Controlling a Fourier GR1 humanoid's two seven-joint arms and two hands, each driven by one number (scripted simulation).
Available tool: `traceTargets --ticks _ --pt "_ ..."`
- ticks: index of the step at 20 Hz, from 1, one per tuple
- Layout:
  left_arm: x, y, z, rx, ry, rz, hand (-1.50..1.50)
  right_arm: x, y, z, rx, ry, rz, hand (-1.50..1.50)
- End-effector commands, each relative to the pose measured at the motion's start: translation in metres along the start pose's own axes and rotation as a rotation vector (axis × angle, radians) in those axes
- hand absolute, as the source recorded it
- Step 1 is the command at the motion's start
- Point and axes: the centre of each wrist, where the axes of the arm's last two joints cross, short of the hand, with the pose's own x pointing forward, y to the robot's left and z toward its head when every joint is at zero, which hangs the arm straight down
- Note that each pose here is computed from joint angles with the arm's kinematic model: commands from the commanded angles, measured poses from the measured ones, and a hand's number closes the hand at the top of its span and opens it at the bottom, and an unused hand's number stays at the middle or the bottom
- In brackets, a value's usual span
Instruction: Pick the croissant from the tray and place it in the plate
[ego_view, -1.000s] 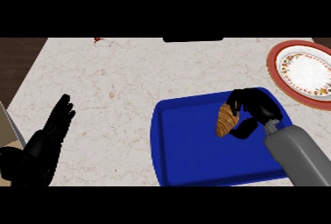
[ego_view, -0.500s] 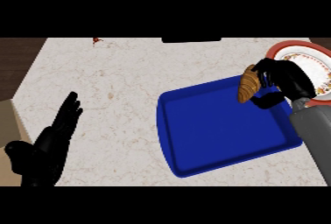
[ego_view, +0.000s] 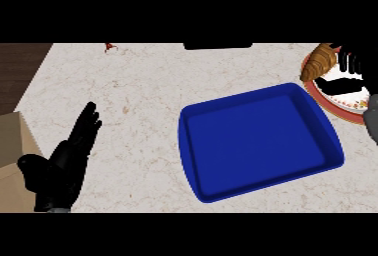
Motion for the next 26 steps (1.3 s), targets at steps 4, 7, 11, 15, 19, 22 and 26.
traceTargets --ticks 4,7,11,15,19,22,26 --pt "-0.05 0.009 -0.011 0.039 0.156 -0.048 0.0 -0.04 -0.021 -0.005 -0.053 0.145 -0.016 1.5" --pt "-0.045 0.009 -0.013 0.028 0.145 -0.041 0.0 -0.055 -0.029 -0.01 -0.072 0.2 0.008 1.5" --pt "-0.048 0.008 -0.014 0.02 0.147 -0.035 0.0 -0.085 -0.037 -0.004 -0.048 0.245 0.038 1.5" --pt "-0.039 -0.002 -0.02 0.007 0.133 -0.021 0.0 -0.1 -0.024 0.003 0.013 0.273 0.079 1.5" --pt "-0.041 -0.004 -0.022 -0.007 0.126 -0.034 0.0 -0.117 -0.025 0.007 0.11 0.327 0.059 1.5" --pt "-0.035 -0.009 -0.029 -0.021 0.129 -0.042 0.0 -0.121 -0.02 0.007 0.196 0.336 0.039 1.5" --pt "-0.034 -0.012 -0.025 -0.04 0.117 -0.04 0.0 -0.146 -0.026 0.023 0.369 0.411 0.07 1.5"
